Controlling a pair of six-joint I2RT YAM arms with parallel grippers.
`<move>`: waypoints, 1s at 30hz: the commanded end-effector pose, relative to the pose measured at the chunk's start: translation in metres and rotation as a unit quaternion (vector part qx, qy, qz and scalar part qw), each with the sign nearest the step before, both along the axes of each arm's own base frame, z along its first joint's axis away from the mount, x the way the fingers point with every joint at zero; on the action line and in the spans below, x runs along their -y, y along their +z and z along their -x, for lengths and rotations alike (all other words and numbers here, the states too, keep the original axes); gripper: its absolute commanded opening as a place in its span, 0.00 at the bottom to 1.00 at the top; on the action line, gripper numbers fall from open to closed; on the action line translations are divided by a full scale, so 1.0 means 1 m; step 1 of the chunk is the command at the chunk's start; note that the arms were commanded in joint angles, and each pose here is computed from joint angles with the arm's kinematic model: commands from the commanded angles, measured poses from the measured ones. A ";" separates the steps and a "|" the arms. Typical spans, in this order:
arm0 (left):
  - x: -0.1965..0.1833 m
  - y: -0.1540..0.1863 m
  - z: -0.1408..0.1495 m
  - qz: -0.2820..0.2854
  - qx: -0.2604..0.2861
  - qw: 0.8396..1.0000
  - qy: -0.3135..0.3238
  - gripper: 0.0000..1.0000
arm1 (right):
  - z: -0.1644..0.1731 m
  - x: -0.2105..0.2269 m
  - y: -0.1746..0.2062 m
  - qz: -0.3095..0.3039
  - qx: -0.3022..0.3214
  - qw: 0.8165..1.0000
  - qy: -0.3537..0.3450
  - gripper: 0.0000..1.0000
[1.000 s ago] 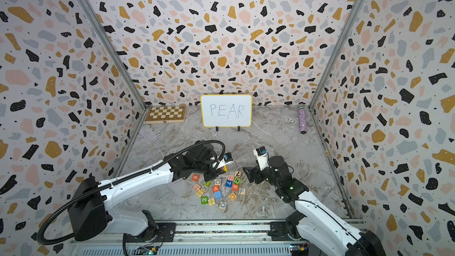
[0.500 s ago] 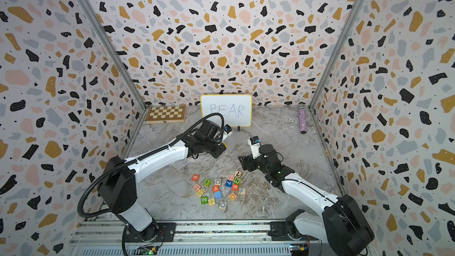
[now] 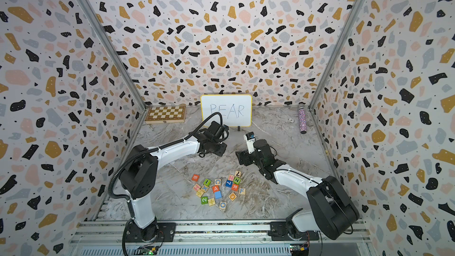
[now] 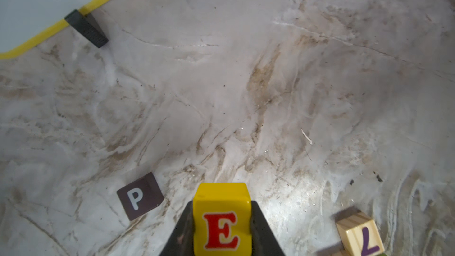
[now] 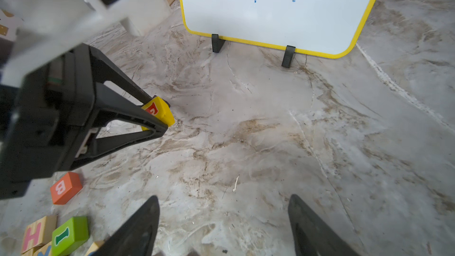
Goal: Spell the uppercase word “pear” with letter blocks
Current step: Place the letter block at the center of the board.
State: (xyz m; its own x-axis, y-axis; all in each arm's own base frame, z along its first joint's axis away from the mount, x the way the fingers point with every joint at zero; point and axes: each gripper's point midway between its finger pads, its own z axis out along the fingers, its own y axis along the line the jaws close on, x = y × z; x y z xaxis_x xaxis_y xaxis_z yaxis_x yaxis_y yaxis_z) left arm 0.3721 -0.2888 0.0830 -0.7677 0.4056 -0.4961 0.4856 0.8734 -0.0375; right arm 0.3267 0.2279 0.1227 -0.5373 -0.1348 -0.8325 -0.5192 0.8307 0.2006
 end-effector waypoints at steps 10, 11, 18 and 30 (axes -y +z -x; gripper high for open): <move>-0.011 -0.016 -0.019 0.006 -0.026 0.996 0.089 0.17 | 0.011 -0.045 0.009 0.007 0.065 0.995 0.077 0.83; -0.011 -0.017 -0.020 0.007 -0.026 0.995 0.091 0.17 | 0.011 -0.046 0.008 0.006 0.066 0.995 0.079 0.82; -0.020 -0.031 -0.022 -0.006 -0.037 0.993 0.115 0.16 | 0.018 -0.048 0.002 -0.004 0.068 0.994 0.089 0.82; -0.023 -0.050 -0.026 -0.017 -0.048 0.990 0.133 0.17 | 0.023 -0.034 0.013 -0.007 0.102 0.993 0.058 0.81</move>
